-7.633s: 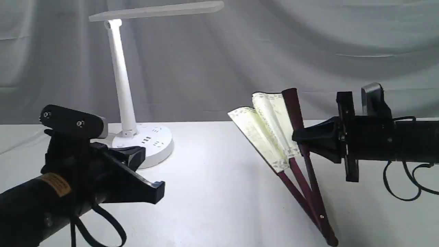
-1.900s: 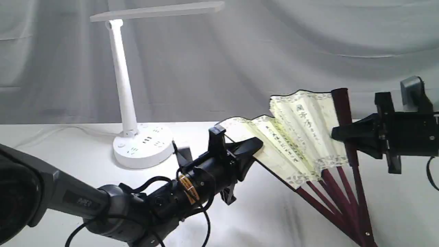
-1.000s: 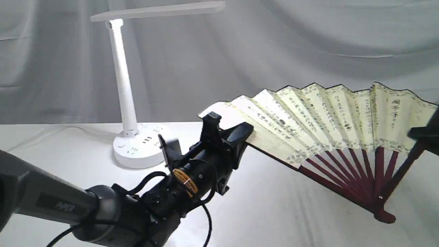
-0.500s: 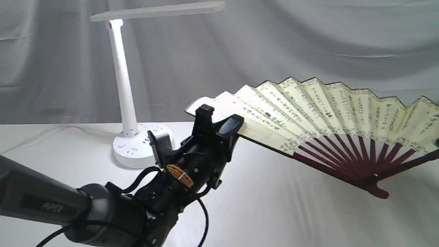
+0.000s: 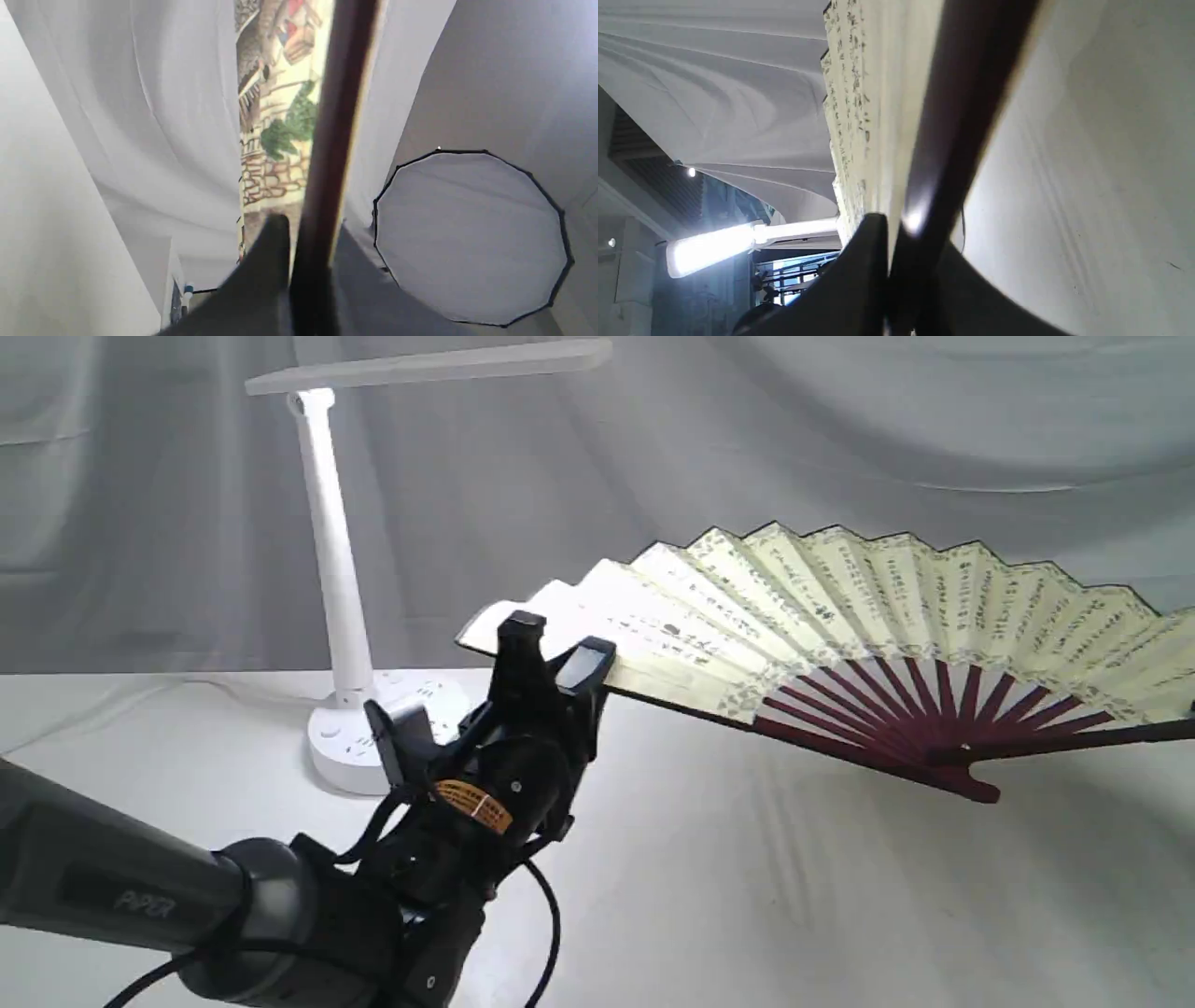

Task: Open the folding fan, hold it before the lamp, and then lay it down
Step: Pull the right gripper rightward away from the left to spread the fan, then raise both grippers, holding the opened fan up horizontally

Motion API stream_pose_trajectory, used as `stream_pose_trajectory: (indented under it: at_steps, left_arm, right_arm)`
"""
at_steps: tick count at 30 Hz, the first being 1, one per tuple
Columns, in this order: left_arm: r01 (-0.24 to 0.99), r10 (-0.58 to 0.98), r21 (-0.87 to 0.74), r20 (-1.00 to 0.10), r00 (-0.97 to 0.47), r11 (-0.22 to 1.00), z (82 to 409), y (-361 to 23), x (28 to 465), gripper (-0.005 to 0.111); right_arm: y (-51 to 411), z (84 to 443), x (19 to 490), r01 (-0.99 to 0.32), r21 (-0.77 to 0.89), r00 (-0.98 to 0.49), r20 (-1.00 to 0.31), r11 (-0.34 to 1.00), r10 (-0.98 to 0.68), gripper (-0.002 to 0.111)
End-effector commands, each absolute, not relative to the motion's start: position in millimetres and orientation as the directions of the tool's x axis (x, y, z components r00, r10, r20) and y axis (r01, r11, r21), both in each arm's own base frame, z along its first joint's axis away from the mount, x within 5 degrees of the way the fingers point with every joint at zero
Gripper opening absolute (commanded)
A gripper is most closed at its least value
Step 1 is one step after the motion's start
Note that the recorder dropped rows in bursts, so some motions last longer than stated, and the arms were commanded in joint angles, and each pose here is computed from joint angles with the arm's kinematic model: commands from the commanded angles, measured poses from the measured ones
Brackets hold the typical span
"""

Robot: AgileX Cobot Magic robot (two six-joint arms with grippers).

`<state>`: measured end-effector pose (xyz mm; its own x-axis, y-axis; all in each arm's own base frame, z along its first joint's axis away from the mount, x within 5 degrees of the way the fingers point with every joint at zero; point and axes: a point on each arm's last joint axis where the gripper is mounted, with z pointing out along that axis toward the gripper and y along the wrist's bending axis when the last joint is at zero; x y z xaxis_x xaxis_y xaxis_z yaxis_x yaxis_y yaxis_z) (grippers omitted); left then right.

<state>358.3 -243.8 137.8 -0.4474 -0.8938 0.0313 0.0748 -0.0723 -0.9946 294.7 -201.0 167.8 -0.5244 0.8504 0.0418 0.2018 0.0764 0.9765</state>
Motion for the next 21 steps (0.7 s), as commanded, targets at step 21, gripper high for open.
stream_pose_trajectory:
  at_steps: [21]
  left_arm:
    - [0.145, -0.974, -0.975, 0.143, -0.176, -0.169, 155.7, -210.6, 370.1, 0.000]
  right_arm:
    - [-209.0, 160.8, 289.3, 0.243, 0.952, -0.508, -0.038, 0.185, 0.861, 0.000]
